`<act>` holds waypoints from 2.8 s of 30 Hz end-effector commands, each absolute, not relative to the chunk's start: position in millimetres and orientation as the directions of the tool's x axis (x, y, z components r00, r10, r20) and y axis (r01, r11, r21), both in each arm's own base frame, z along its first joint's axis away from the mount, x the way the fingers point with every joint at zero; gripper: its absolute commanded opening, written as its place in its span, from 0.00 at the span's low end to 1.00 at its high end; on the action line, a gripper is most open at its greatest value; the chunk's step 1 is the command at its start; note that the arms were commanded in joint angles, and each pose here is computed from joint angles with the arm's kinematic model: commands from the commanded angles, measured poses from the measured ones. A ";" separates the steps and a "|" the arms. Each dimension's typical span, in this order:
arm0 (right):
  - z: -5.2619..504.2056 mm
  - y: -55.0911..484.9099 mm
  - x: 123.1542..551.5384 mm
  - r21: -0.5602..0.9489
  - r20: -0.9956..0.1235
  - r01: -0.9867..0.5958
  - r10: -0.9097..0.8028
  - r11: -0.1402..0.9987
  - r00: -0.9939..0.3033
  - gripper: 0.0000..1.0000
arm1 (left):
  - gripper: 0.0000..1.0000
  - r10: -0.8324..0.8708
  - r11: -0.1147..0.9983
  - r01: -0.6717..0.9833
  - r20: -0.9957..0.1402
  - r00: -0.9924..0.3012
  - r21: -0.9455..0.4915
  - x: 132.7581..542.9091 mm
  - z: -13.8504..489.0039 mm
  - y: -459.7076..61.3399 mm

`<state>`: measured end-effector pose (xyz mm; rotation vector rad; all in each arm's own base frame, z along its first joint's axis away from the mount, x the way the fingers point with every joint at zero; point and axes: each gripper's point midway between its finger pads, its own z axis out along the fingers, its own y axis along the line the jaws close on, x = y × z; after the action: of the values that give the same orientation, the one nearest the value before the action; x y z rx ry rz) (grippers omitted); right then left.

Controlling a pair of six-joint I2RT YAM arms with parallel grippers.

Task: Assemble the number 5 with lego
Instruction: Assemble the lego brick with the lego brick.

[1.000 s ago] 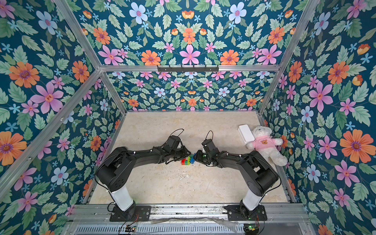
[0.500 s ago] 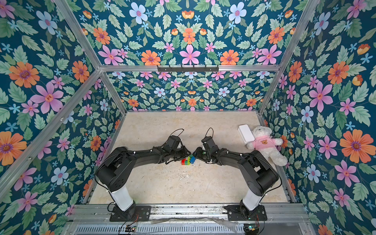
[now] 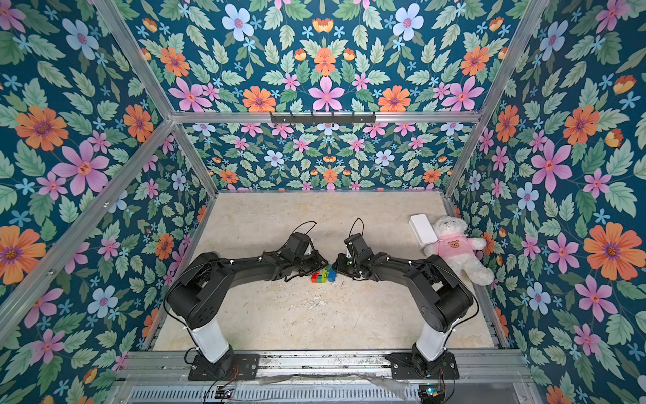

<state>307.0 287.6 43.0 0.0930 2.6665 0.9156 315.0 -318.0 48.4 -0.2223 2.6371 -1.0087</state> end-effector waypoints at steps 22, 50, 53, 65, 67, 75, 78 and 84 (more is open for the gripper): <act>33.3 273.4 292.0 0.633 -0.258 -0.083 0.109 0.769 -0.960 0.28 | 0.28 -0.241 0.748 -0.027 -0.233 -0.942 -0.663 313.2 45.6 -315.9; 29.5 284.3 292.3 0.745 -0.199 -0.054 0.145 0.665 -0.969 0.24 | 0.26 -0.238 0.746 -0.029 -0.225 -0.945 -0.665 311.6 41.7 -316.4; 30.8 281.6 292.0 0.750 -0.187 -0.021 0.182 0.661 -0.965 0.25 | 0.26 -0.245 0.746 -0.035 -0.225 -0.943 -0.665 311.1 41.8 -315.1; 36.4 274.3 288.1 0.775 -0.158 0.049 0.268 0.630 -0.950 0.25 | 0.26 -0.253 0.744 -0.042 -0.223 -0.941 -0.667 311.4 40.6 -314.5; 35.3 274.7 288.7 0.777 -0.156 0.053 0.273 0.627 -0.949 0.25 | 0.26 -0.253 0.743 -0.042 -0.222 -0.942 -0.668 311.2 40.3 -314.9; 37.4 281.3 291.7 0.796 -0.147 0.052 0.276 0.603 -0.950 0.25 | 0.26 -0.250 0.743 -0.042 -0.219 -0.943 -0.668 310.6 39.4 -315.5; 38.3 282.3 293.7 0.799 -0.148 0.054 0.282 0.599 -0.948 0.25 | 0.26 -0.251 0.741 -0.045 -0.215 -0.944 -0.670 310.6 38.8 -316.0; 37.4 286.6 294.1 0.818 -0.131 0.060 0.287 0.572 -0.949 0.24 | 0.26 -0.251 0.739 -0.047 -0.210 -0.945 -0.672 309.9 37.5 -316.2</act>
<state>293.9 284.9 38.9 0.2665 2.5581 1.3029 314.5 -319.3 44.6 -0.2224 2.6225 -1.0323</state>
